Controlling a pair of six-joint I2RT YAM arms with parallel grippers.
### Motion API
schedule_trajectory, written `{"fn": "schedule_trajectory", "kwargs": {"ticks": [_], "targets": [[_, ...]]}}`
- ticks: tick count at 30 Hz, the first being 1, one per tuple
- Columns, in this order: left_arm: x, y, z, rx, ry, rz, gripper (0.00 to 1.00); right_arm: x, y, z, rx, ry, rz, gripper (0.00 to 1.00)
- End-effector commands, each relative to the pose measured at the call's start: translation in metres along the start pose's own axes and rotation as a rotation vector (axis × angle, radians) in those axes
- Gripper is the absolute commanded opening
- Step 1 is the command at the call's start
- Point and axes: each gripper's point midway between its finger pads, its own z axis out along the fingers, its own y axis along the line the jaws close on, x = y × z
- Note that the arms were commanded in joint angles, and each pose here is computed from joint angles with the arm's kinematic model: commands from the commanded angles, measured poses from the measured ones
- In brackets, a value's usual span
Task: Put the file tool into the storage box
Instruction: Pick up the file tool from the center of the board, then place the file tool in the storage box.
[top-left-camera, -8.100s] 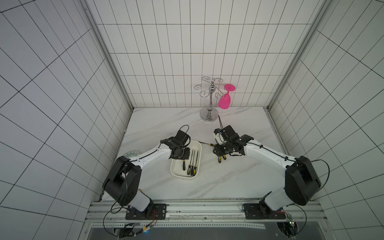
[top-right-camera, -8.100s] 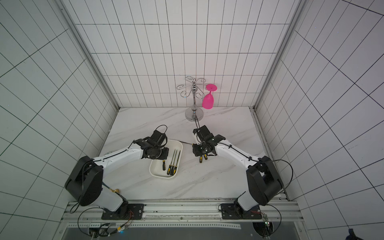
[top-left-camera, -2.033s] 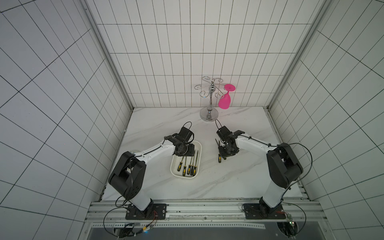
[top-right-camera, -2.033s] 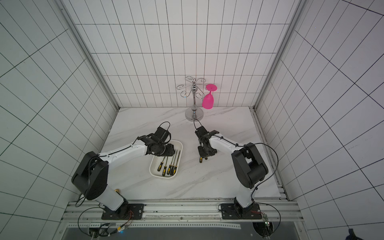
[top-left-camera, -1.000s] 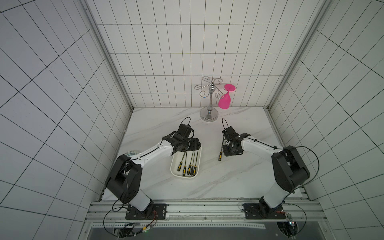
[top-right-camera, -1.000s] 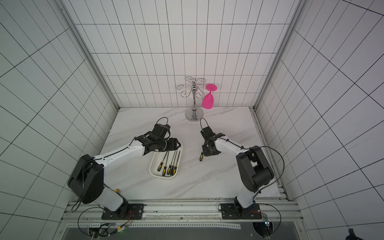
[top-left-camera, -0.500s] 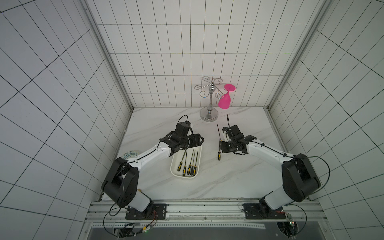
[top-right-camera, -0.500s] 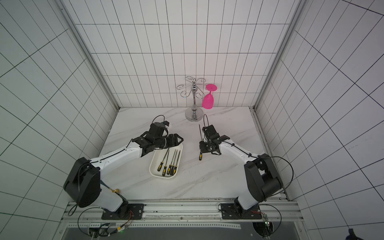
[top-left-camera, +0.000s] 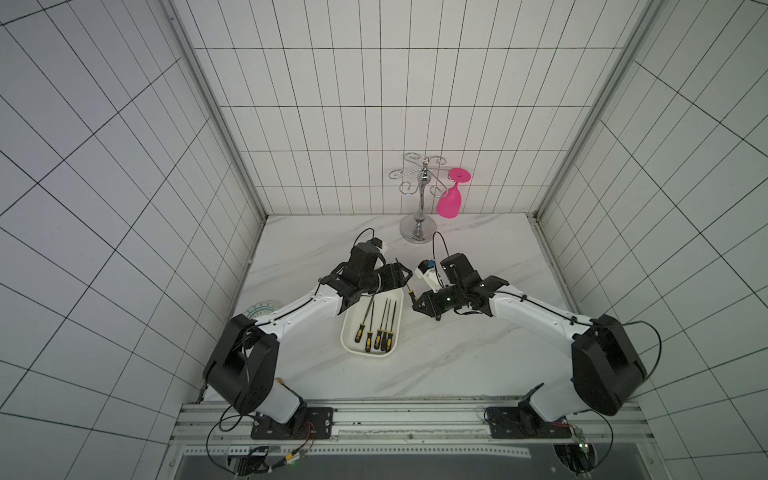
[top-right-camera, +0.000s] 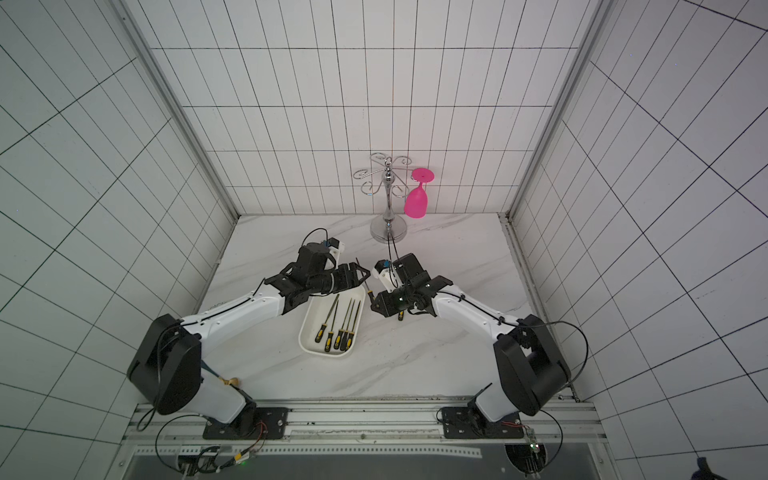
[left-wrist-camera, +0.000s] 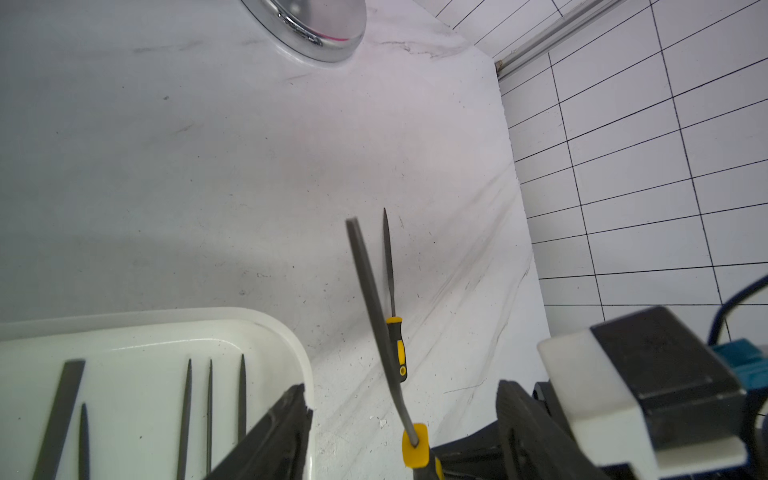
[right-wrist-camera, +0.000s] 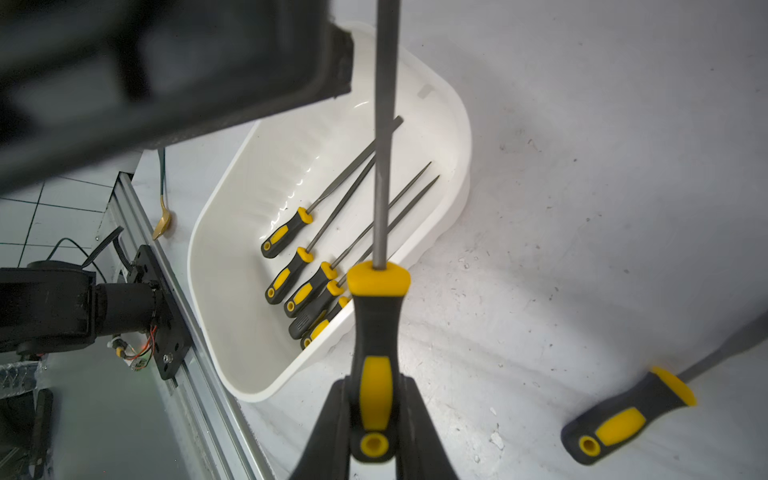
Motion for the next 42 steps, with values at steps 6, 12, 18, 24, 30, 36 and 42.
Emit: {"fn": "schedule_trajectory", "kwargs": {"ticks": [6,12,18,24,30,36,42], "targets": [[-0.003,-0.002,0.011,0.043,-0.004,-0.018,0.59,-0.017,0.028,-0.014,-0.051,-0.031,-0.1,0.0],[-0.003,-0.002,0.018,0.06,-0.003,-0.036,0.0,-0.017,0.028,-0.018,-0.036,-0.041,-0.101,0.0],[-0.002,-0.005,0.015,0.069,0.0,-0.039,0.0,-0.017,0.028,-0.021,-0.029,-0.048,-0.094,0.17],[0.005,-0.001,-0.009,-0.003,0.025,0.066,0.0,-0.025,0.014,-0.024,0.053,-0.087,-0.087,0.48],[0.032,0.047,-0.044,-0.243,0.084,0.203,0.0,-0.025,0.001,-0.019,0.104,-0.08,-0.074,0.47],[0.061,0.089,-0.045,-0.373,0.152,0.232,0.0,-0.024,-0.009,-0.016,0.133,-0.077,-0.061,0.47],[0.076,0.109,-0.016,-0.465,0.255,0.233,0.0,-0.022,-0.014,-0.013,0.145,-0.063,-0.035,0.47]]}}
